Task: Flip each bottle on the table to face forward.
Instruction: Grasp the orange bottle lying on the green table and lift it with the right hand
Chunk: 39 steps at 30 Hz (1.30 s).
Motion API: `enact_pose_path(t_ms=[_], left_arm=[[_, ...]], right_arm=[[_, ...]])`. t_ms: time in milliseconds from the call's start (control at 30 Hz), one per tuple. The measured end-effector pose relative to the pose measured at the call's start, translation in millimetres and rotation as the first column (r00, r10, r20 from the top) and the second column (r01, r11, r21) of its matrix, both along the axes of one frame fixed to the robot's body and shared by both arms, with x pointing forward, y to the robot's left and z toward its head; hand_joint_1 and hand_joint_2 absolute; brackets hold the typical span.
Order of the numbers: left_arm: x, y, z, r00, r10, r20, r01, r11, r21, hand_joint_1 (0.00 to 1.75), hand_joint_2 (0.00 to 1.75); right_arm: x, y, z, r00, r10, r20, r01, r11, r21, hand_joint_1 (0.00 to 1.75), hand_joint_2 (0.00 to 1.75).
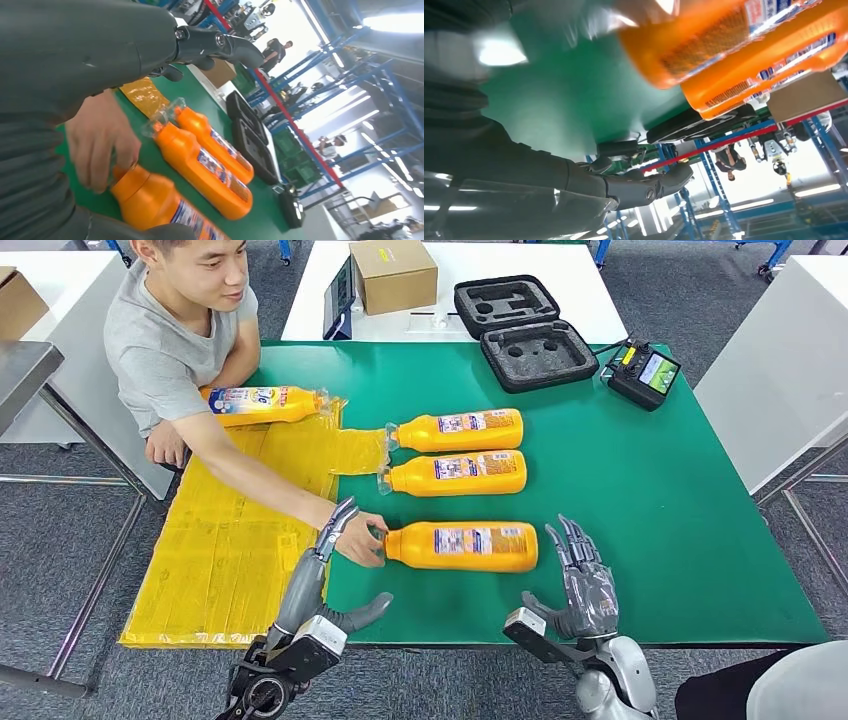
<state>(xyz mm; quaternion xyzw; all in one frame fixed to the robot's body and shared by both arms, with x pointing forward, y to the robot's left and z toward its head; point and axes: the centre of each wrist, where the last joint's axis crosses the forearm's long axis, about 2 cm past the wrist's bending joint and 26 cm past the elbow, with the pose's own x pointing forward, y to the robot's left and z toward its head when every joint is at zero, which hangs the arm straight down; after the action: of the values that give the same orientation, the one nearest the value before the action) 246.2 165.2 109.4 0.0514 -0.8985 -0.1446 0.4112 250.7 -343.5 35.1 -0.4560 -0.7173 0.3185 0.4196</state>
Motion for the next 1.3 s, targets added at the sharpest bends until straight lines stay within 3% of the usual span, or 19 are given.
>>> enact_pose_path(t_ms=[367,1100,1300], left_arm=[[6.9,-16.3,-1.2,0.999,-0.037,0.001,0.037,0.998,-0.058,0.00,1.75],[26.3,-34.9,1.8,0.992,-0.127,-0.004,0.126,0.992,-0.024,0.00,1.75],[27.7,-36.1,1.9,0.991,-0.130,-0.005,0.130,0.991,-0.021,0.00,1.75]], right_arm=[[11.7,-11.3,2.1,1.000,0.007,0.019,-0.006,1.000,-0.009,0.00,1.75],[36.2,56.5,-1.6,0.983,0.179,-0.042,-0.173,0.978,0.118,0.00,1.75],[38.5,62.2,-1.6,0.979,0.198,-0.051,-0.191,0.974,0.123,0.00,1.75]])
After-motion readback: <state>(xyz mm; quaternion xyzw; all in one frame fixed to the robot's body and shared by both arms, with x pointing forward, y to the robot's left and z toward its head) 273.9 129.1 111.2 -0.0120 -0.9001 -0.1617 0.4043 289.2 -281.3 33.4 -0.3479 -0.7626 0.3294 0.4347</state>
